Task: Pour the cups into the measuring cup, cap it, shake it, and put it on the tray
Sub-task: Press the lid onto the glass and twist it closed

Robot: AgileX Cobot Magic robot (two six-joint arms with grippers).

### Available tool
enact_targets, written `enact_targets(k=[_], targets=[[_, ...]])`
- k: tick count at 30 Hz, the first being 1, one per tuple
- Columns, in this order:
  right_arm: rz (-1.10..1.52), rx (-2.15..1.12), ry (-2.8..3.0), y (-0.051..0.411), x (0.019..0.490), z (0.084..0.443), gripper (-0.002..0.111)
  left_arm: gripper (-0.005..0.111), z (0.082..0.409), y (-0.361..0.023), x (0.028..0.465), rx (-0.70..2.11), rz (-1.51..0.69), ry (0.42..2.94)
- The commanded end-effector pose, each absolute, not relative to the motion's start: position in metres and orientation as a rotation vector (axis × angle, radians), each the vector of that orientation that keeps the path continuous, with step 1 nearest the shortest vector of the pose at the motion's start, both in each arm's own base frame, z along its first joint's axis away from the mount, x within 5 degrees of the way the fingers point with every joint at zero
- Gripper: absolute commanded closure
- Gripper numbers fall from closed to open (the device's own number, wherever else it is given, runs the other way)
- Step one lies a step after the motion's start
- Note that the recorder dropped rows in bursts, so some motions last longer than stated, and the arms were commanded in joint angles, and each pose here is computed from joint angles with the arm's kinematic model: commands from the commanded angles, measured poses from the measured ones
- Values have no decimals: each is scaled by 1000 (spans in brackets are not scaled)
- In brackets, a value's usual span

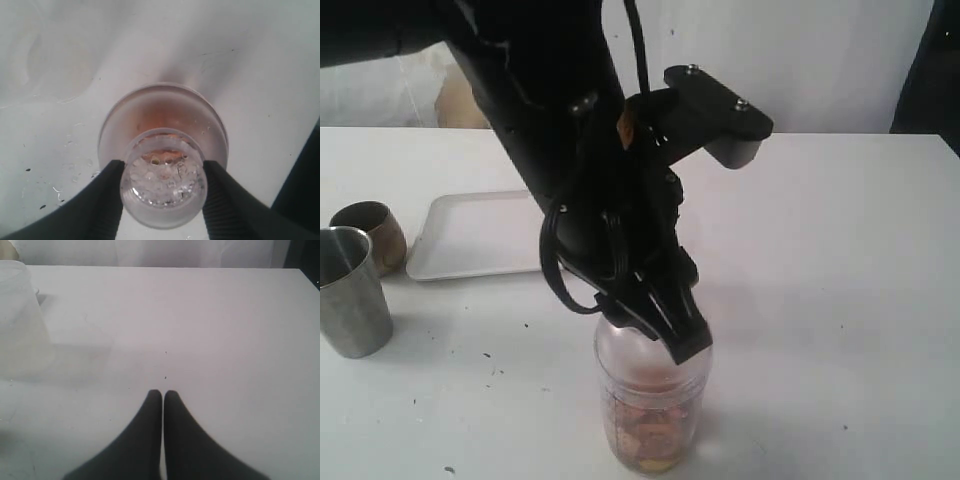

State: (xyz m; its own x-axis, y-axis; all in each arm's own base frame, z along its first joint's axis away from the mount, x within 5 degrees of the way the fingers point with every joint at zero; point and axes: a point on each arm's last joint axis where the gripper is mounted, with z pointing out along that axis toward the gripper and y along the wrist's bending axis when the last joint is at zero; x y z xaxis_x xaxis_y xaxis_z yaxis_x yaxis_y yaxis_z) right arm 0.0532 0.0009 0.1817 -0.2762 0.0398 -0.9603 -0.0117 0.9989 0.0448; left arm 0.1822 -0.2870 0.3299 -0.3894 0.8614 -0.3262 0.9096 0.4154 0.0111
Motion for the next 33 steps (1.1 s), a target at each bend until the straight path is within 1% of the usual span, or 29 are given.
enact_targets(k=[1,7,18,23,31,33], targets=[[48,16,1835,1,53,182,107,107,326,-286,179,1558,-229,2408],[48,16,1835,1,53,182,107,107,324,-287,180,1562,-225,2414],[50,17,1835,1,53,182,107,107,294,-300,188,1603,-187,2486],[50,17,1835,1,53,182,107,107,286,-299,187,1617,-176,2513],[50,17,1835,1,53,182,107,107,252,-287,176,1669,-135,2634],[50,17,1835,1,53,182,107,107,247,-286,174,1660,-160,2644]])
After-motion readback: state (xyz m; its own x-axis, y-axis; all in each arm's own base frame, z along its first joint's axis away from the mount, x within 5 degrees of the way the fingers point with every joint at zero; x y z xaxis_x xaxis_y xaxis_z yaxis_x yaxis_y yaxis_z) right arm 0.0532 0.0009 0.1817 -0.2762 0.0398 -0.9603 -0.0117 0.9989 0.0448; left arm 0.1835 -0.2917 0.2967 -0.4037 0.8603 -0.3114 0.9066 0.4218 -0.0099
